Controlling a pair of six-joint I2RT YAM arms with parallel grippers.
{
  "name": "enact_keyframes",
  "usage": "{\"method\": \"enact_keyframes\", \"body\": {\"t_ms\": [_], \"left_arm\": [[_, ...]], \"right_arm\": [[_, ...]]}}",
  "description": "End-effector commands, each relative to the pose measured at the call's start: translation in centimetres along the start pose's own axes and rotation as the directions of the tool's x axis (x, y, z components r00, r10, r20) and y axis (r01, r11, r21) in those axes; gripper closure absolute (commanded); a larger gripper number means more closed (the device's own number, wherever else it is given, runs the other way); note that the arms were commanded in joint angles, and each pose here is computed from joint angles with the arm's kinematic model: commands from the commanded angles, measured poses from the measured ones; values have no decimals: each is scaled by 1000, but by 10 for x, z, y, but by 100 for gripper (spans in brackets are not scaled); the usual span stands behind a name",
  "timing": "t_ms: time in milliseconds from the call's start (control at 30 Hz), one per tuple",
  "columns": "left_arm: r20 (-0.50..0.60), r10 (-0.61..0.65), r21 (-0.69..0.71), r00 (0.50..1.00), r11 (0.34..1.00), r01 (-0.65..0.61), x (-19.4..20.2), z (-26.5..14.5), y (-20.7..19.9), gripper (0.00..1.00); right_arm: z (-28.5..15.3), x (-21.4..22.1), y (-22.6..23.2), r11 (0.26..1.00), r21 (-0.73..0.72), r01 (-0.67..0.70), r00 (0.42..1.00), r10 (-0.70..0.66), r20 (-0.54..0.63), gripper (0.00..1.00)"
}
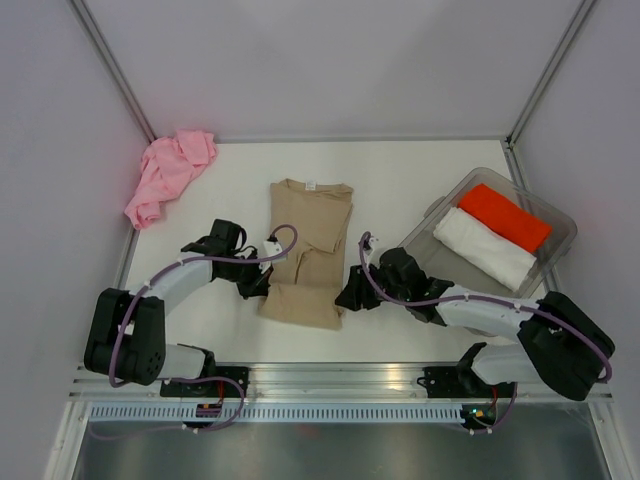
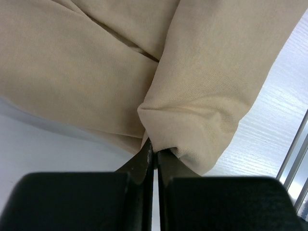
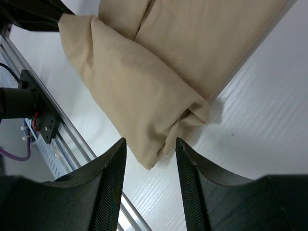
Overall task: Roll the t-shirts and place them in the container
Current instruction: Roll the tshirt
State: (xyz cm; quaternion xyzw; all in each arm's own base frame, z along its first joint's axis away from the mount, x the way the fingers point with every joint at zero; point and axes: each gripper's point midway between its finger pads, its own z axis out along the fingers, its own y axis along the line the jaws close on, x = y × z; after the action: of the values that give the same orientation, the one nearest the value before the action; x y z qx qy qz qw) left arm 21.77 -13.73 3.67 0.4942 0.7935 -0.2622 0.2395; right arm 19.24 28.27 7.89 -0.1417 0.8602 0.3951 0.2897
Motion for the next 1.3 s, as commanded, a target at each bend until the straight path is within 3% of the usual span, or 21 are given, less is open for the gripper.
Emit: {"method": "enact_keyframes", "body": {"t_ms": [0, 300, 733, 900, 1033, 1267], "left_arm": [[6, 1, -18, 1000, 1000, 0, -5, -6, 1, 98], [8, -1, -16, 1000, 1000, 1, -5, -7, 0, 98], [8, -6, -23, 1000, 1000, 7, -6, -8, 1, 98], [7, -5, -24, 1000, 1000, 5, -6, -8, 0, 98], [3, -8, -24, 1000, 1000, 8, -5, -8, 0, 98], [4, -6, -29, 1000, 1000, 6, -6, -9, 0, 98]], "right_arm": [[17, 9, 9, 998, -10, -67, 997, 67, -28, 48], [43, 32, 10, 996, 8, -88, 989, 88, -121, 51], [16, 35, 20, 997, 60, -49, 988, 57, -147, 50], [27, 41, 39, 998, 24, -55, 989, 57, -139, 50], [37, 30, 30, 996, 87, -24, 994, 33, -105, 50], [55, 42, 18, 993, 122, -10, 986, 30, -162, 50]]}}
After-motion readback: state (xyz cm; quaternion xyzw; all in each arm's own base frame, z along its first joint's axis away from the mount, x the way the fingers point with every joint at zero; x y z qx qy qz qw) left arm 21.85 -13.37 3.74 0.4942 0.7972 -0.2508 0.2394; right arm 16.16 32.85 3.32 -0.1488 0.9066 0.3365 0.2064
